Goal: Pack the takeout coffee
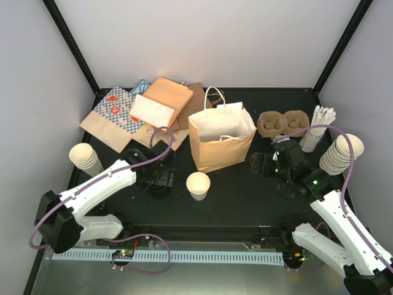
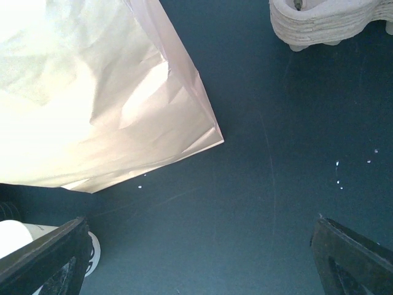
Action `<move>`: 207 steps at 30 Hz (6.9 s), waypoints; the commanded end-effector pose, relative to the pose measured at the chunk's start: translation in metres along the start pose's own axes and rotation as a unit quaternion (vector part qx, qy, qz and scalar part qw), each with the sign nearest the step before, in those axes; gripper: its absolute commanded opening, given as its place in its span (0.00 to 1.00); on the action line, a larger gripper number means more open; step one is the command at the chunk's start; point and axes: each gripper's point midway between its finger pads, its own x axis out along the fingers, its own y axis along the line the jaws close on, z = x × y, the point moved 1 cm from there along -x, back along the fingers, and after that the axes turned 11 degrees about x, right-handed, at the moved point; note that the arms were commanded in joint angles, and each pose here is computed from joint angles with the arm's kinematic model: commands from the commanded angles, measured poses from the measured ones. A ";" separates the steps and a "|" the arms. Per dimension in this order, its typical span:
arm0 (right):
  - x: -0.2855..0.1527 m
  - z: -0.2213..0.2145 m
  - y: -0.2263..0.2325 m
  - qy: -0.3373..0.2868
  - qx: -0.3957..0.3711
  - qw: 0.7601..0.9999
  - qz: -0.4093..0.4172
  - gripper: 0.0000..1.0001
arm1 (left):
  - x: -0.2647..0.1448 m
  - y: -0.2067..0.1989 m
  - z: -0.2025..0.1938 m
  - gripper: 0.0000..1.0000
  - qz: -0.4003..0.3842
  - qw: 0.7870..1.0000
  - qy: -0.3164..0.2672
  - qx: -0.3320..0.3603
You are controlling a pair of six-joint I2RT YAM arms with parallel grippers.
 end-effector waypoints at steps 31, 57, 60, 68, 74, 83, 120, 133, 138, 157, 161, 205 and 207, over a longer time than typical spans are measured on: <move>0.002 0.003 0.006 -0.002 -0.010 1.000 0.011 1.00 | -0.007 0.023 0.006 0.93 0.008 0.999 -0.016 -0.037; 0.002 0.003 0.004 -0.002 -0.010 1.000 0.009 1.00 | 0.009 0.013 0.001 0.88 -0.017 0.999 0.025 -0.027; 0.003 0.002 0.004 -0.001 -0.010 1.000 0.008 1.00 | 0.008 0.016 -0.002 0.88 -0.011 0.999 0.034 -0.030; 0.003 0.002 0.004 0.000 -0.009 1.000 0.009 1.00 | 0.004 0.016 -0.007 0.83 -0.014 0.999 0.042 -0.030; 0.004 0.001 0.005 0.001 -0.010 1.000 0.009 1.00 | 0.003 0.015 -0.008 0.83 -0.018 0.998 0.046 -0.028; 0.003 0.001 0.004 0.001 -0.010 1.000 0.009 1.00 | -0.011 0.015 -0.004 0.73 -0.025 0.999 0.036 -0.028; 0.002 -0.005 0.011 0.017 -0.009 0.999 0.033 1.00 | -0.088 -0.128 0.034 0.68 -0.204 0.959 -0.142 0.133; 0.003 -0.009 0.015 0.027 -0.021 0.998 0.044 1.00 | -0.063 -0.145 0.039 0.68 -0.149 0.965 -0.120 0.179; 0.003 -0.008 0.015 0.028 -0.022 0.998 0.044 1.00 | -0.059 -0.145 0.041 0.68 -0.137 0.966 -0.116 0.184; 0.006 -0.015 0.018 0.043 -0.026 0.997 0.056 1.00 | -0.036 -0.149 0.035 0.68 -0.115 0.970 -0.087 0.197; 0.009 -0.021 0.022 0.061 -0.027 0.996 0.067 1.00 | -0.031 -0.151 0.033 0.68 -0.112 0.970 -0.078 0.202; 0.062 -0.135 0.064 0.287 0.071 0.908 0.296 0.81 | 0.028 -0.168 -0.021 0.64 -0.128 0.958 0.019 0.257; 0.062 -0.134 0.066 0.288 0.072 0.907 0.297 0.79 | 0.025 -0.175 -0.024 0.64 -0.156 0.951 0.015 0.265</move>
